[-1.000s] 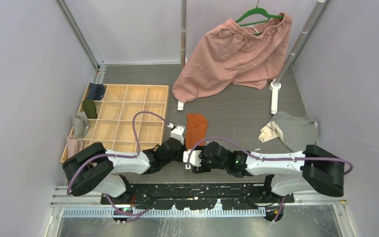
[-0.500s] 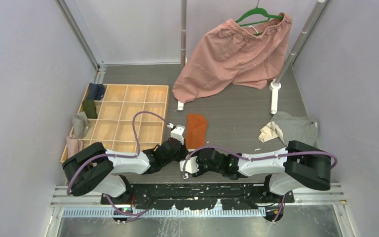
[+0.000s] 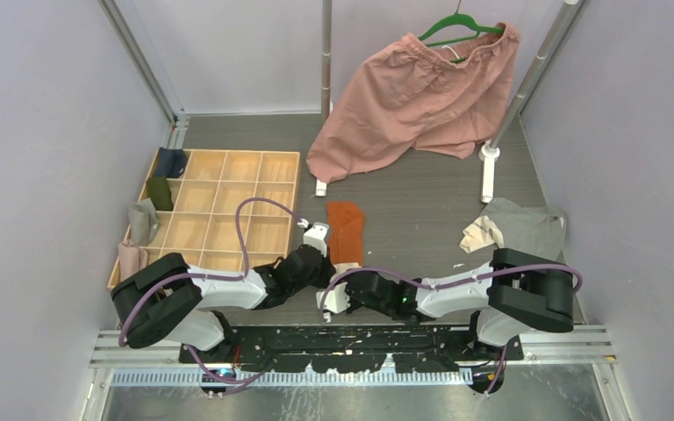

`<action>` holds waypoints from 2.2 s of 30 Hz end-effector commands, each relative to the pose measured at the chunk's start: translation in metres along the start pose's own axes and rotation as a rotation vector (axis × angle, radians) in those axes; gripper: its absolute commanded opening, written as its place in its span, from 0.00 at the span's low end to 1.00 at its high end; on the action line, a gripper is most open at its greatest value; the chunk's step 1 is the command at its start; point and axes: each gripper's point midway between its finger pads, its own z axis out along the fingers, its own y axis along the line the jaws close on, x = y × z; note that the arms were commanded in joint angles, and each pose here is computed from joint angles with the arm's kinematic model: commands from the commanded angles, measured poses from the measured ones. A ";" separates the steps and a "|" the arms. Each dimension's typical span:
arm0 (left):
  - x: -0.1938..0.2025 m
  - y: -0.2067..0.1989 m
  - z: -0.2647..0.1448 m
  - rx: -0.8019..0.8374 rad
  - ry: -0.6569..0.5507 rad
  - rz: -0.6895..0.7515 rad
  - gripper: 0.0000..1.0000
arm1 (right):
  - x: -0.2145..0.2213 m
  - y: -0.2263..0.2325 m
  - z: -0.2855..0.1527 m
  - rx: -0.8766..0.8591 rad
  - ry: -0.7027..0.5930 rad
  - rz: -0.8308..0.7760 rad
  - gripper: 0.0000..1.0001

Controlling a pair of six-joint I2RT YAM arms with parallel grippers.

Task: Roll the underwear
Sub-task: Roll the underwear to the center of the board.

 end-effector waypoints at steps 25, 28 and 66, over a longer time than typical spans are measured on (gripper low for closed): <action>-0.045 -0.001 -0.032 -0.015 -0.092 -0.047 0.01 | -0.004 0.021 -0.006 -0.060 -0.002 0.308 0.01; -0.059 0.001 -0.046 -0.016 -0.135 -0.054 0.01 | -0.013 0.025 -0.008 -0.107 -0.029 0.342 0.01; -0.011 -0.007 -0.041 0.133 -0.040 -0.083 0.01 | -0.074 0.046 -0.032 -0.765 -0.083 1.181 0.04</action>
